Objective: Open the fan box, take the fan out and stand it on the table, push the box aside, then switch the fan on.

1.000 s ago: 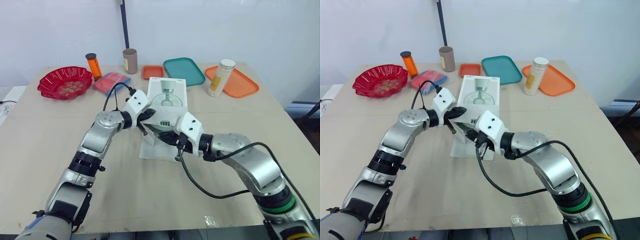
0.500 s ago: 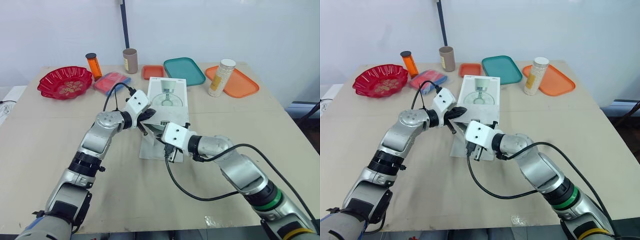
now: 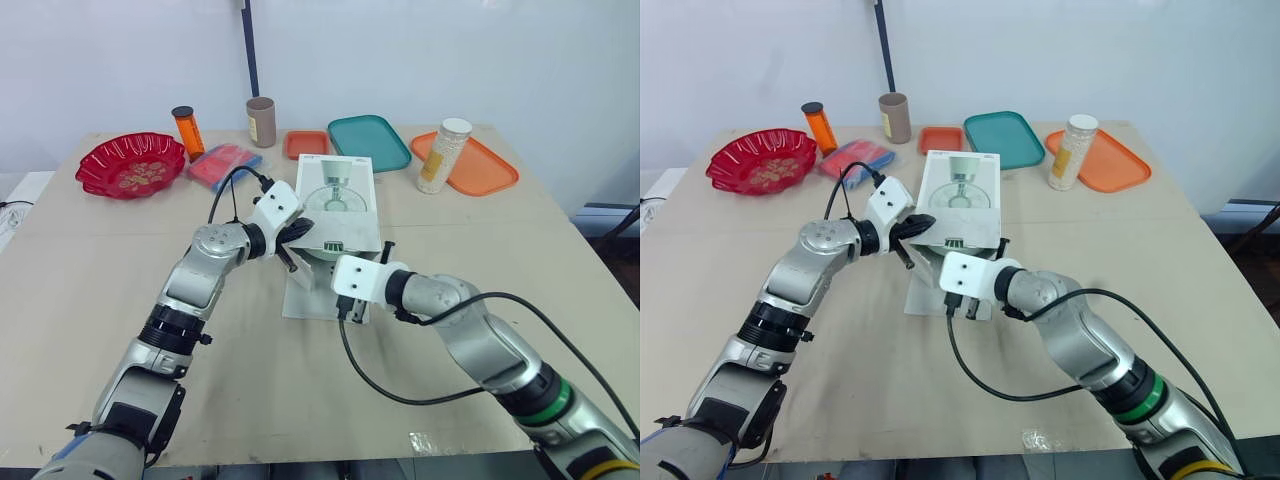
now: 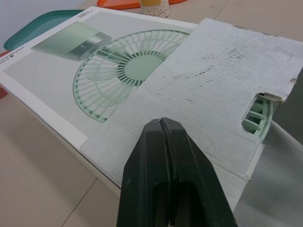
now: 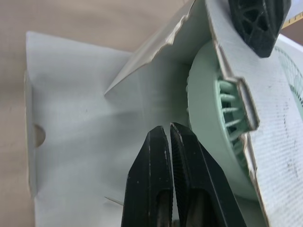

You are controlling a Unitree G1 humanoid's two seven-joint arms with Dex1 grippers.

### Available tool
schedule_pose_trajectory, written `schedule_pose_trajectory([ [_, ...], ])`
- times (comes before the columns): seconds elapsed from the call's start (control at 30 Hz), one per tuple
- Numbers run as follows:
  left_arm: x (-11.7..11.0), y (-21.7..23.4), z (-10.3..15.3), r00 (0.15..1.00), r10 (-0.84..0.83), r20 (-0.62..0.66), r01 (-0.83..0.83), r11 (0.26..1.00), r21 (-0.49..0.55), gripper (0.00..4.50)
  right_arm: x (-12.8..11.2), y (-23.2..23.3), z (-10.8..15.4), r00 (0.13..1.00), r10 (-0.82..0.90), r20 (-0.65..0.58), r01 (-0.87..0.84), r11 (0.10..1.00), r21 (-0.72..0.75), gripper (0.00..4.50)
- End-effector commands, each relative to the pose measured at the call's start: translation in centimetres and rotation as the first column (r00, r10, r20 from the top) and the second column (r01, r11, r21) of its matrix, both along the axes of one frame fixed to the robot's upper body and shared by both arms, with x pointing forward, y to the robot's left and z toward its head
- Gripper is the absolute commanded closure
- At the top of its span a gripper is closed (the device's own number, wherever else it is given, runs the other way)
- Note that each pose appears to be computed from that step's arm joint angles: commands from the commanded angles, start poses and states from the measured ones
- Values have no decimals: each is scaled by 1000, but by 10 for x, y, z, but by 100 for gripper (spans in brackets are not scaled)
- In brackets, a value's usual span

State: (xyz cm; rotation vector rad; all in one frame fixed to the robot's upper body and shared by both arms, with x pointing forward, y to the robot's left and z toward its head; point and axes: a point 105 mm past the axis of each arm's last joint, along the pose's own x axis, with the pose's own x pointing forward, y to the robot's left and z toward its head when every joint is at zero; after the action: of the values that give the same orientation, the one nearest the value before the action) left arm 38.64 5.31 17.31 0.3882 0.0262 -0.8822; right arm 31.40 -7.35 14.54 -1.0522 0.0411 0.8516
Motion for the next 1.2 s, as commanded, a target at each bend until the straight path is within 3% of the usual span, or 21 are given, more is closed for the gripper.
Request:
schedule_pose_trajectory([
  [0.03,-2,-5,1,1000,-13,7,13,1000,-8,450,-12,-14,13,999,2,42,0,999,-50,434],
  [0.63,-3,-3,-1,1000,-11,1,11,1000,-12,450,-4,-65,16,992,-124,17,125,990,-59,434],
  [0.8,-3,-3,-1,1000,-9,2,9,1000,-15,450,9,-77,12,985,-167,-36,167,986,1,434],
  [1.2,-4,-2,-2,1000,-4,1,4,1000,-18,450,33,-78,13,983,-182,26,182,983,11,434],
])
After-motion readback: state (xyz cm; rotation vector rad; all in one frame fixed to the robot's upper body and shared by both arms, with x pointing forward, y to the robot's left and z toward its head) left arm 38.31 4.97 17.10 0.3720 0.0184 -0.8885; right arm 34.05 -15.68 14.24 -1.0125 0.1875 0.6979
